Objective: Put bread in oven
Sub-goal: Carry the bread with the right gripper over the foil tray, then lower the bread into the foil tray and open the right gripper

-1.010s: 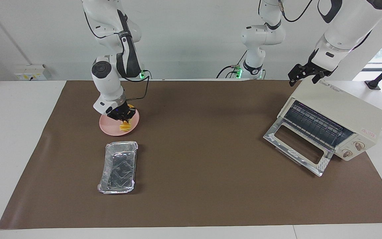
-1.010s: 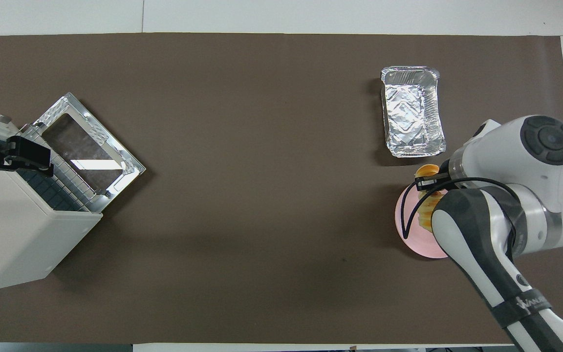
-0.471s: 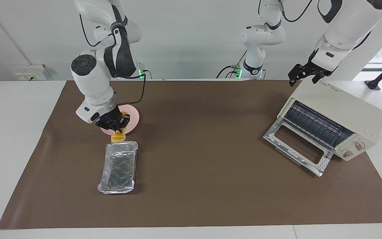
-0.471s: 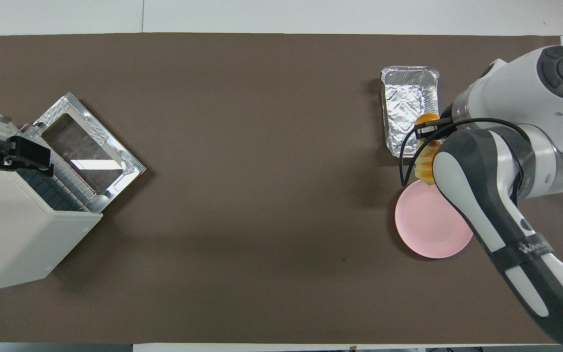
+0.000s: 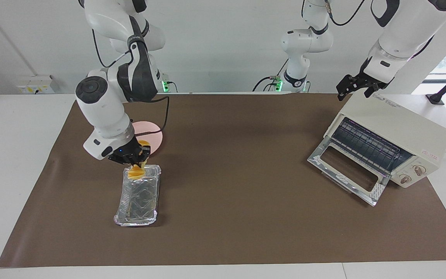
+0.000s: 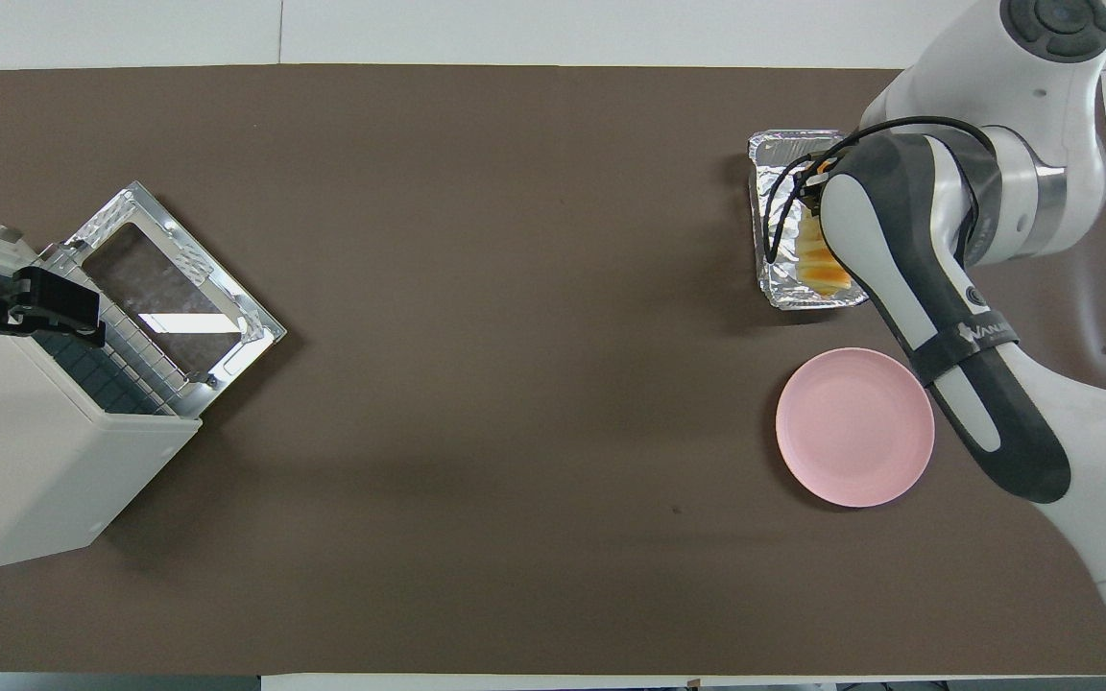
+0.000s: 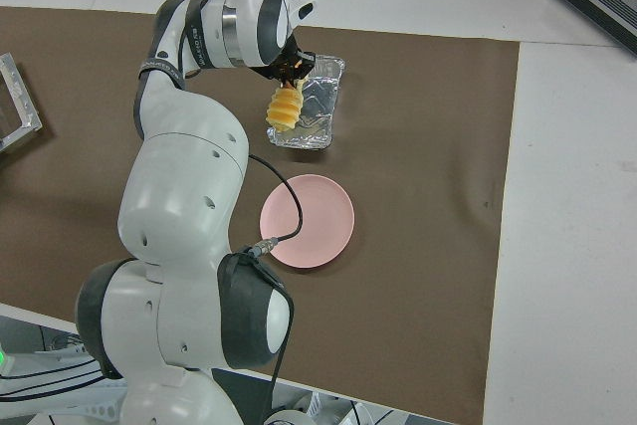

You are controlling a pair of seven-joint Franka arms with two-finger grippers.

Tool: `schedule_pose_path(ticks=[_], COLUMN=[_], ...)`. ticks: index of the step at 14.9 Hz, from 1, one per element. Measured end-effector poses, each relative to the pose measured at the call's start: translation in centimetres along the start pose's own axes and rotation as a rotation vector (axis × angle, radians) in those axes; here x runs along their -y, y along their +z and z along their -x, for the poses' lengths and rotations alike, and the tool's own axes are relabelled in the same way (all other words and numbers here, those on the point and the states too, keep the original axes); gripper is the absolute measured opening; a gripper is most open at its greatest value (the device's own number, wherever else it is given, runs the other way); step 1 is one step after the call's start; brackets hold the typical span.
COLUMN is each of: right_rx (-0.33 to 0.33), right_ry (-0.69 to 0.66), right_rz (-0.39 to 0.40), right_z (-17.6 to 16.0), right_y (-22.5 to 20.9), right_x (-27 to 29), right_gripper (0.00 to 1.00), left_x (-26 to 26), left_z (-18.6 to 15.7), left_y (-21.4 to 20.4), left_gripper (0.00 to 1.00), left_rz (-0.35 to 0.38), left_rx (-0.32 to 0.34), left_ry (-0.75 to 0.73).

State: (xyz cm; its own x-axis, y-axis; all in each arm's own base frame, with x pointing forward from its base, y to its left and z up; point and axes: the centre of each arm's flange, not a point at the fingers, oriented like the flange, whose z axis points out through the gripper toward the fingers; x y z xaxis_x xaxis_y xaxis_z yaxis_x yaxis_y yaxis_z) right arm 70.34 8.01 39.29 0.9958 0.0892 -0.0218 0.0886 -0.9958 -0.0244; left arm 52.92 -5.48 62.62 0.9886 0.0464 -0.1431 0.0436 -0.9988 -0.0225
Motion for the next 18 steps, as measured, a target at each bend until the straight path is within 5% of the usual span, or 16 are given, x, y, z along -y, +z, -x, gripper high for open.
schedule_pose_path(ticks=[13, 18], right_rx=[-0.079, -0.070], right_ry=[0.018, 0.021], right_rz=[-0.002, -0.001], right_z=[-2.5, -2.3], right_y=[6.9, 6.9], right_x=[-1.3, -1.5], right_gripper=[0.11, 0.59], left_x=[0.0, 0.0], left_z=[0.0, 0.0], left_y=[0.0, 0.0], left_gripper=[1.00, 1.00], left_rz=[0.000, 0.000], left_rx=[0.000, 0.000], left_ry=[0.000, 0.000])
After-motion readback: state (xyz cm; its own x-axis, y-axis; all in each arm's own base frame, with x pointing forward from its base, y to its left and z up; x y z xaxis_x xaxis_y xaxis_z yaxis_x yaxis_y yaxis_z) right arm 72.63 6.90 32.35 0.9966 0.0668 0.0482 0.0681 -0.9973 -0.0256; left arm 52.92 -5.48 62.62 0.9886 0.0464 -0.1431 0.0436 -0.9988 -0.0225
